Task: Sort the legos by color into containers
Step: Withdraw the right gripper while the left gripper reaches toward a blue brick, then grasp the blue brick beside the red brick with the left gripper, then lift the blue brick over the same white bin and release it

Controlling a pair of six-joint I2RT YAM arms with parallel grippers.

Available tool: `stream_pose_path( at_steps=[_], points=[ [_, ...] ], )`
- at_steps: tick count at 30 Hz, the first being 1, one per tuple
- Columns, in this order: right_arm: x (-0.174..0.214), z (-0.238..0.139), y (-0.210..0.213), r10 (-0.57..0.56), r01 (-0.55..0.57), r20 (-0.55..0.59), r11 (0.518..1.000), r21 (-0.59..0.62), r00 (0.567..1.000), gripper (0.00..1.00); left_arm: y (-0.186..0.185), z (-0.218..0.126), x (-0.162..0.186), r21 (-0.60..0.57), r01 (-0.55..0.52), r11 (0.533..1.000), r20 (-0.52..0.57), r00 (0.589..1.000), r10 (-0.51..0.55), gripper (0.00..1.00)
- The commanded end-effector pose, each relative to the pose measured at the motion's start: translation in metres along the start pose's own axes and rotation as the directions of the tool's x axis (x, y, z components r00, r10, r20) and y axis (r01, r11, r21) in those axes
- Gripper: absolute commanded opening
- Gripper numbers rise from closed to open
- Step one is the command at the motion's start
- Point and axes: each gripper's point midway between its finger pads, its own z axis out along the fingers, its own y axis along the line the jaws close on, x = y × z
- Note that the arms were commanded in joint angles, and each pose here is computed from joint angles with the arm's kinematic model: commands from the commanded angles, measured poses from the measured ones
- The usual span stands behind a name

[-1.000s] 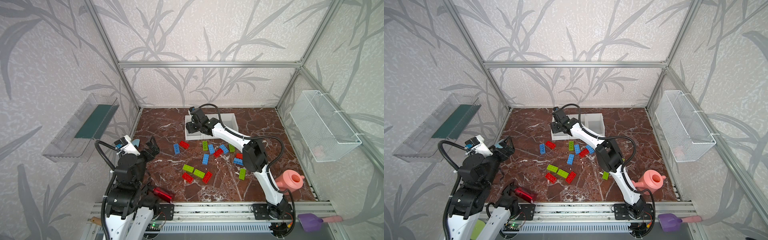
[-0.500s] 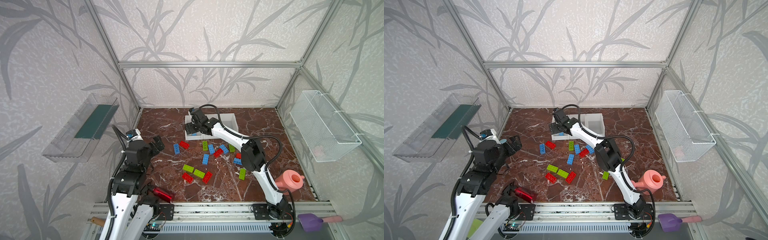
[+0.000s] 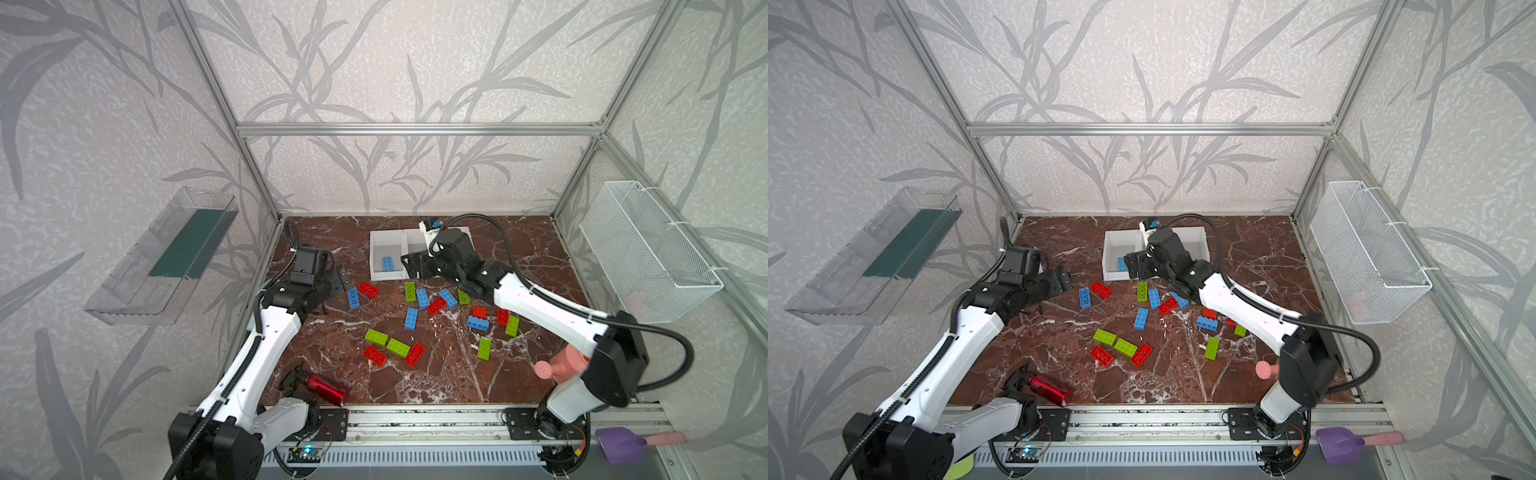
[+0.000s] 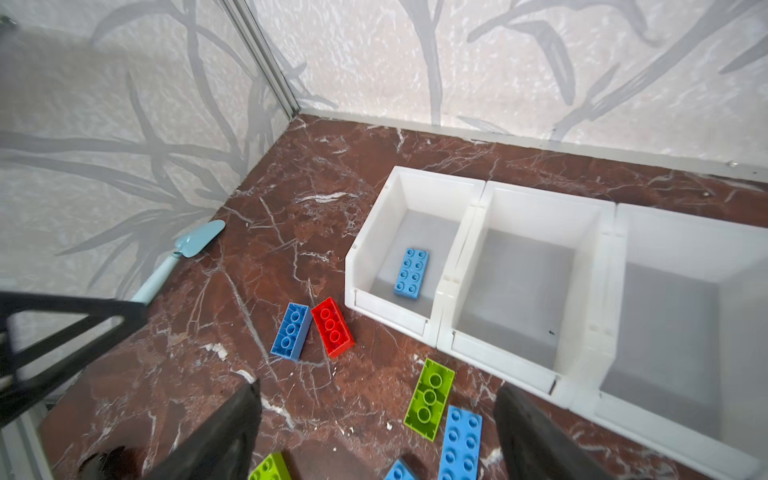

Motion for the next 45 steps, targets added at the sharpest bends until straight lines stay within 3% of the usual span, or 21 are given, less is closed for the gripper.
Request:
stream_pose_path(
  at_steps=[1,5,13,19,28,33,45],
  points=[
    [0.029,-0.018,-0.013,0.051,-0.051,0.023,0.999,0.004,0.998,0.89,-0.014,0.015,0.008,0.027,0.006,1.0,-0.069,0.998,-0.004,0.85],
    [0.075,-0.044,-0.034,0.082,-0.082,0.016,0.996,0.017,0.996,0.89,-0.017,0.05,0.026,-0.015,-0.033,0.999,-0.164,0.986,0.03,0.75],
    [0.134,-0.072,-0.062,0.125,-0.126,0.015,0.991,0.04,0.992,0.88,-0.009,0.097,0.042,-0.101,-0.073,0.992,-0.239,0.97,0.047,0.72],
    [0.136,-0.07,-0.061,0.109,-0.11,0.013,0.993,0.035,0.994,0.89,-0.014,0.119,0.047,-0.098,-0.072,0.993,-0.27,0.962,0.043,0.73],
    [0.143,-0.066,-0.066,0.112,-0.112,0.01,0.993,0.048,0.994,0.89,-0.005,0.145,0.06,-0.145,-0.079,0.986,-0.304,0.952,0.032,0.65],
    [0.145,-0.064,-0.067,0.113,-0.113,0.004,0.992,0.054,0.994,0.89,0.004,0.153,0.063,-0.187,-0.1,0.977,-0.312,0.949,0.037,0.55],
    [0.144,-0.063,-0.067,0.112,-0.112,0.007,0.992,0.052,0.994,0.89,-0.008,0.156,0.063,-0.127,-0.109,0.986,-0.305,0.95,0.066,0.28]
  ],
)
